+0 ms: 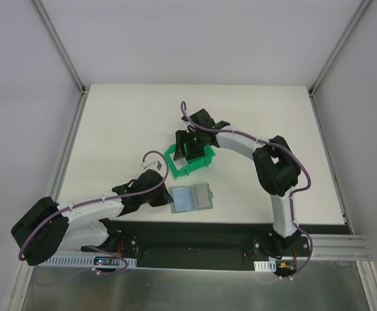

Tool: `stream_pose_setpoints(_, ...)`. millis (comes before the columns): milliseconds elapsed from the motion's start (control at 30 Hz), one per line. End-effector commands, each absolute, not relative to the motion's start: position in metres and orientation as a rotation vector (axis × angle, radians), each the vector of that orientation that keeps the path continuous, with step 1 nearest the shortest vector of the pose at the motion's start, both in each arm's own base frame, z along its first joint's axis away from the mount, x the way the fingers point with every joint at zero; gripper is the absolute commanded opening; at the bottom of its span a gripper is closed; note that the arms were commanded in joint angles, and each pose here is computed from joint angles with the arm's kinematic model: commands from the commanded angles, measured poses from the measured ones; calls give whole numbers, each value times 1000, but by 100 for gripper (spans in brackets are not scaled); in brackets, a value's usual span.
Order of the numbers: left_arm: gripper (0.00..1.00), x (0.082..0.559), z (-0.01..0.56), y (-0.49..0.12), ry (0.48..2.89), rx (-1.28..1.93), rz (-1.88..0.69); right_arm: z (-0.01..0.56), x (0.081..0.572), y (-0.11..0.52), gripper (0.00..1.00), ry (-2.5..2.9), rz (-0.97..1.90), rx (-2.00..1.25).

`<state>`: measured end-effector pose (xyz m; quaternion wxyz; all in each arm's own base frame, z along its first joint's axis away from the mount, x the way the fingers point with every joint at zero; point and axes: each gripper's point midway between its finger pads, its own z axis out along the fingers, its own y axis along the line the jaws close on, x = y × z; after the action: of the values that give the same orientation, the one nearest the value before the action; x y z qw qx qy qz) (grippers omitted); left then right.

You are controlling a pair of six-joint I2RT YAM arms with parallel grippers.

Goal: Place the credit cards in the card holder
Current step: Pick up the credit card from the storage box.

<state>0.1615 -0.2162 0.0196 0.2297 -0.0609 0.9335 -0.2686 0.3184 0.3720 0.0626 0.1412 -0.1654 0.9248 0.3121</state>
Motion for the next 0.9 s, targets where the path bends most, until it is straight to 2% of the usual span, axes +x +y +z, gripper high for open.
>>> stream_pose_setpoints(0, 0, 168, 24, -218, 2556, -152, -732, 82, 322, 385, 67, 2614, 997, -518)
stream_pose_setpoints(433, 0, 168, 24, -217, 2555, -149, -729, 101, 318, 385, 47, 2561, 1041, -507)
stream_pose_setpoints(600, 0, 168, 24, -218, 2556, -144, -731, 103, 318, 383, 34, 2555, 1030, -504)
stream_pose_setpoints(867, 0, 168, 24, -218, 2557, -148, -730, 112, 319, 379, 25, 2531, 1018, -499)
